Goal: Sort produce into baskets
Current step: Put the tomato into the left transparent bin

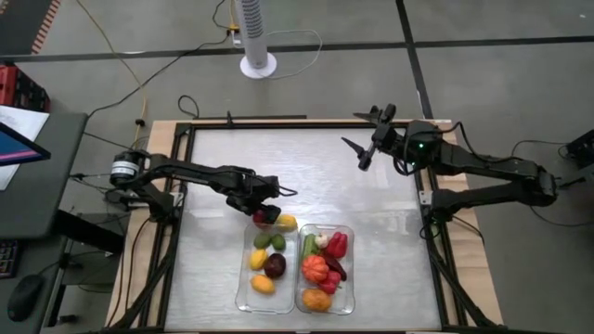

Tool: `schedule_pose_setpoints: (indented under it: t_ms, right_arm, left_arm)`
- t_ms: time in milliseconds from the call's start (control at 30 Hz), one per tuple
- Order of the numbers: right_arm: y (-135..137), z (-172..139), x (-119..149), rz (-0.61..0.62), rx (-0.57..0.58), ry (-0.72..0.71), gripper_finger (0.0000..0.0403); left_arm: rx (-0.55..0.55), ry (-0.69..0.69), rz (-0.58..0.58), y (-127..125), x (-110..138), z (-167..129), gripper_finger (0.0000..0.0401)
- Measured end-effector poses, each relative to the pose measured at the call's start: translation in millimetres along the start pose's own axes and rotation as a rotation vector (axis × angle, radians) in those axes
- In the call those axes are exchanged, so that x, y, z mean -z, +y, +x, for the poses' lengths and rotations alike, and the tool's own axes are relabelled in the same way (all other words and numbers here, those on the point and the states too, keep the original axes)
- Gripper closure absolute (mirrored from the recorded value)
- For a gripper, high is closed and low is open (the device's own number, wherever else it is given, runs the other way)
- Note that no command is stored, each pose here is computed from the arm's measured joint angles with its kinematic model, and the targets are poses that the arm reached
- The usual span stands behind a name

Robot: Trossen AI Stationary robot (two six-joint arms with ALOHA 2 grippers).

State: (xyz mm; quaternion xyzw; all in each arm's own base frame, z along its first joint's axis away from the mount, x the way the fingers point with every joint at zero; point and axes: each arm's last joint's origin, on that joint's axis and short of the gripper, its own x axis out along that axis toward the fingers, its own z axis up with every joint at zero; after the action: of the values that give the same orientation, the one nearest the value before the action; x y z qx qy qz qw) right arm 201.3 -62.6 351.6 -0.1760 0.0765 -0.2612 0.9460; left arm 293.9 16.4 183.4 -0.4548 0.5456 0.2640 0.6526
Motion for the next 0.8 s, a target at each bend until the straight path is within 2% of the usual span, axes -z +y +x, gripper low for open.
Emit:
schedule_pose_setpoints:
  t_ms: [367,800]
  right_arm:
    - [0.7,0.0,-0.2,0.000,-0.025,-0.009,0.0033]
    - [0.7,0.0,-0.2,0.000,-0.025,-0.009,0.0033]
  left_arm:
    - [0.003,0.001,0.015,0.7,-3.9,3.4,0.0072]
    - [0.028,0.034,0.074,0.0,-3.4,3.2,0.0167]
